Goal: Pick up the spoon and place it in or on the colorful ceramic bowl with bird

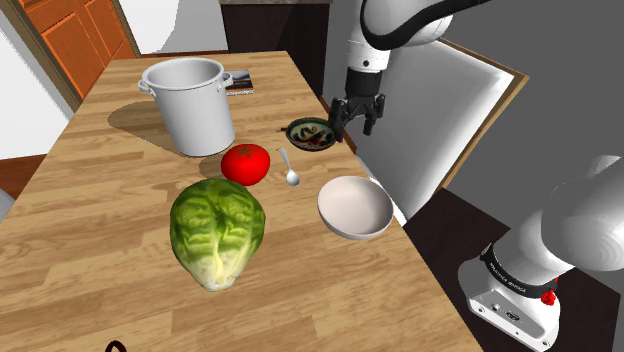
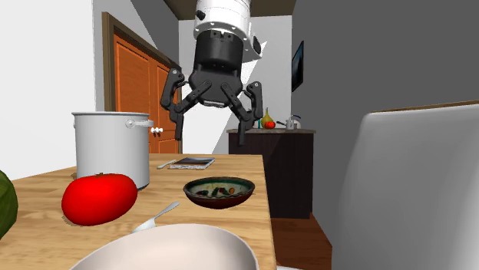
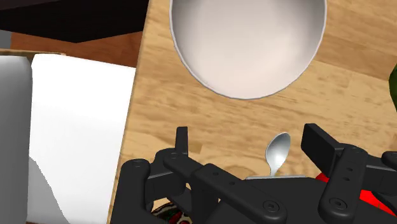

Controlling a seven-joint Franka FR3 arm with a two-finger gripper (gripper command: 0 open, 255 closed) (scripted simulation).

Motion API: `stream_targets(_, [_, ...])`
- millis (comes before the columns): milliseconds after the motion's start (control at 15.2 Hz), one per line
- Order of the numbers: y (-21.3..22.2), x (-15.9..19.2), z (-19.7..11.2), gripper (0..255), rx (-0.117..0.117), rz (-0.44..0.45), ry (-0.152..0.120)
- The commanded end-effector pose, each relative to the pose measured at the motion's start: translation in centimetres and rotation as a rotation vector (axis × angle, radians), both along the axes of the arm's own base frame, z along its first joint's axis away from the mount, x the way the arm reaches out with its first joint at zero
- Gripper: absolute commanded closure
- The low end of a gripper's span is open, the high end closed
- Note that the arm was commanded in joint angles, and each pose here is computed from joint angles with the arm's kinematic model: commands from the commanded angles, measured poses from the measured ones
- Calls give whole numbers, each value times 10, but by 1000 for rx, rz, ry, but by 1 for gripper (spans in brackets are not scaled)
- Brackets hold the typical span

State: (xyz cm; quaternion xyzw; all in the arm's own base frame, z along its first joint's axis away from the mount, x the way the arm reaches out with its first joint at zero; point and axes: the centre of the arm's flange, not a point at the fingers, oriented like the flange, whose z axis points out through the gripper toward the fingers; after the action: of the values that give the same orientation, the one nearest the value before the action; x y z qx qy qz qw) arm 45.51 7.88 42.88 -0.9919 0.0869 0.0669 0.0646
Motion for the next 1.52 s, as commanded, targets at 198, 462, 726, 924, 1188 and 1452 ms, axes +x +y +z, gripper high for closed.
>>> stream_targets(198, [19, 50, -36, 0, 9, -72, -4])
stream_targets(462, [32, 90, -65, 0, 16, -129, -6])
stream_targets(726, [43, 131, -93, 0, 24, -185, -9])
stream_targets(924, [50, 161, -114, 0, 29, -227, -11])
stream_targets(1188, [56, 179, -137, 0, 32, -252, -12])
stream_targets(1452, [60, 177, -158, 0, 32, -252, -12])
